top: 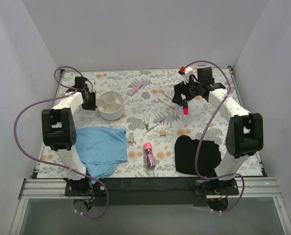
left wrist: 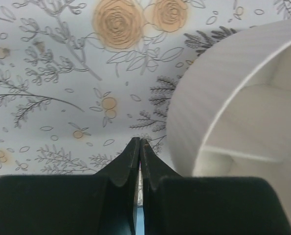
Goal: Sort the stationery into containers
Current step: Move the storage box to the center of the board, then pick up the pen from the center of the board, then place the pen in the storage box.
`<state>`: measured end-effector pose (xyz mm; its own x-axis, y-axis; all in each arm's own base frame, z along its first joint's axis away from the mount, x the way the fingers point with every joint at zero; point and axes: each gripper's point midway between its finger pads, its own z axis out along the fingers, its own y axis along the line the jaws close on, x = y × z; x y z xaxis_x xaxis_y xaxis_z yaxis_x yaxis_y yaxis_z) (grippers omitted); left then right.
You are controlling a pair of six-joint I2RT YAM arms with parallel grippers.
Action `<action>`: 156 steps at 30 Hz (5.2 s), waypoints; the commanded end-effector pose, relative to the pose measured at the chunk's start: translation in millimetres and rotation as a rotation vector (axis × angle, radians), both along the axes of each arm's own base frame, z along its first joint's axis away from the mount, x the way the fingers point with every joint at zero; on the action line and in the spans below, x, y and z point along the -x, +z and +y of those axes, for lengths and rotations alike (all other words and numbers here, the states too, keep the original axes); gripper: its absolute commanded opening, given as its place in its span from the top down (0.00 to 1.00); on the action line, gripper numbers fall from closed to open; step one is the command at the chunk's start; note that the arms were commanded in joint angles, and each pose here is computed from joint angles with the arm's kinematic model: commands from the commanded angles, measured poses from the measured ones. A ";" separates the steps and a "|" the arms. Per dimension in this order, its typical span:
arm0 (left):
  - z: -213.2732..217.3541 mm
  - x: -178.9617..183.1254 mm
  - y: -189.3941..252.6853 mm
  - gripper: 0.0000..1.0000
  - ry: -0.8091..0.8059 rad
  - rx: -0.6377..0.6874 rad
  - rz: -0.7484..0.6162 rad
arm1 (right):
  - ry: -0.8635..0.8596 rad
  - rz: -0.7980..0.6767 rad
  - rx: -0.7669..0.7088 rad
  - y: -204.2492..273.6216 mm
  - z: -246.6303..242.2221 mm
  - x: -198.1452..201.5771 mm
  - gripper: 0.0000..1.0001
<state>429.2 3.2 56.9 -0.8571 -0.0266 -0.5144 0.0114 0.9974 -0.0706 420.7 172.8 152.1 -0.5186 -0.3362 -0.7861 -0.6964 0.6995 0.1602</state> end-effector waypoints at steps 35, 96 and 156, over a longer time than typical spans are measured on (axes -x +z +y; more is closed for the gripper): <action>-12.9 -21.0 46.2 0.44 -0.005 0.052 -0.137 | 0.038 0.072 -0.148 11.0 77.6 -26.3 0.07; -252.7 -178.2 -9.0 1.00 -0.604 0.019 -0.331 | -0.054 0.130 -0.125 -16.3 38.9 -14.9 0.07; -152.0 -62.4 152.5 1.00 -0.125 0.433 -1.069 | -0.020 -0.127 0.179 36.0 30.5 64.6 0.07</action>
